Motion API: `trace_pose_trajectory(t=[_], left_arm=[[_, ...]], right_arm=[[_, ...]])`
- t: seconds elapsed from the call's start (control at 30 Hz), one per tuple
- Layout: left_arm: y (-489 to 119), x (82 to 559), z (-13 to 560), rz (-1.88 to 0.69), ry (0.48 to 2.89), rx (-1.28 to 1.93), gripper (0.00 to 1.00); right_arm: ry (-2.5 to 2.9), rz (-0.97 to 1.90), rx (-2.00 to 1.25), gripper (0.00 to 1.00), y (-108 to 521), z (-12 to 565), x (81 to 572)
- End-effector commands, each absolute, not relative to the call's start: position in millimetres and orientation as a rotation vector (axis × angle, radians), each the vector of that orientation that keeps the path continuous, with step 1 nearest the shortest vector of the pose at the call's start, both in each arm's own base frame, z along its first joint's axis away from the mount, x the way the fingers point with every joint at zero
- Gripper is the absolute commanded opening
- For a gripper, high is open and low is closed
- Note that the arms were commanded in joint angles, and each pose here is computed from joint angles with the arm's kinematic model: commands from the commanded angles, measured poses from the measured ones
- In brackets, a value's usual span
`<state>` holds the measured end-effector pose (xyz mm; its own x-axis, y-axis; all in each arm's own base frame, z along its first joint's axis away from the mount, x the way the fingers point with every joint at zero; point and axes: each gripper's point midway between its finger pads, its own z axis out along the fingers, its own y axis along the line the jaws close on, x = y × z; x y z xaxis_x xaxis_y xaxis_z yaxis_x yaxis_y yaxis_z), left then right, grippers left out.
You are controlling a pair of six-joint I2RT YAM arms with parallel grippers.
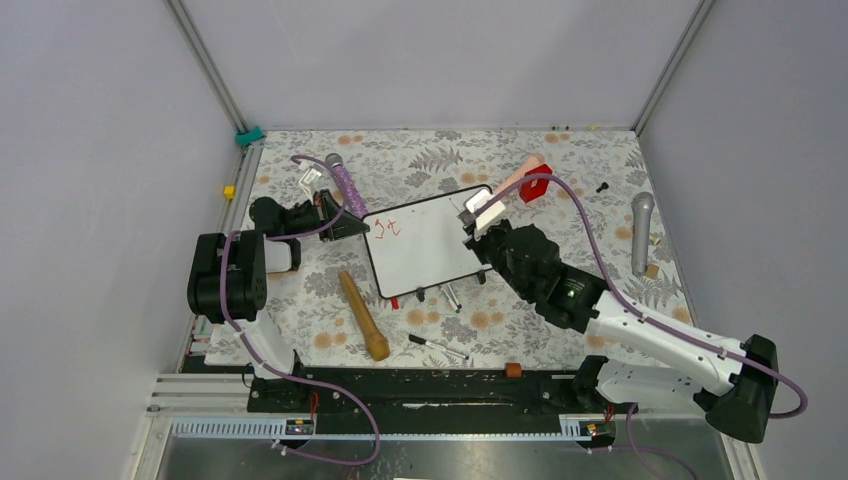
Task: Write a sentence on the whiteboard
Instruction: Write a sentence on the whiteboard, then put down the whiteboard on the whiteboard stand.
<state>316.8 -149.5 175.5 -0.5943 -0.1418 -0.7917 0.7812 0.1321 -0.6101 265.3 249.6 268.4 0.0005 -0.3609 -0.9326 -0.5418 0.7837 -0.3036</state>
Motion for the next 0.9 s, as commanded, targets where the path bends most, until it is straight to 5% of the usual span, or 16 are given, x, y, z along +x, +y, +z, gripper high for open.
trace_pose_trajectory(t=[0.0, 0.37, 0.87], left_arm=[[-152, 305, 188, -1.513, 1.601, 0.738, 0.00], [-153, 307, 189, -1.505, 1.598, 0.707, 0.00], [-153, 313, 194, -1.458, 1.566, 0.669, 0.00]], right_arm=[[1.491, 0.215, -0.550, 0.00, 243, 335, 269], [1.644, 0.308, -0.665, 0.00, 237, 284, 253], [1.527, 0.460, -0.713, 0.00, 254, 291, 236]])
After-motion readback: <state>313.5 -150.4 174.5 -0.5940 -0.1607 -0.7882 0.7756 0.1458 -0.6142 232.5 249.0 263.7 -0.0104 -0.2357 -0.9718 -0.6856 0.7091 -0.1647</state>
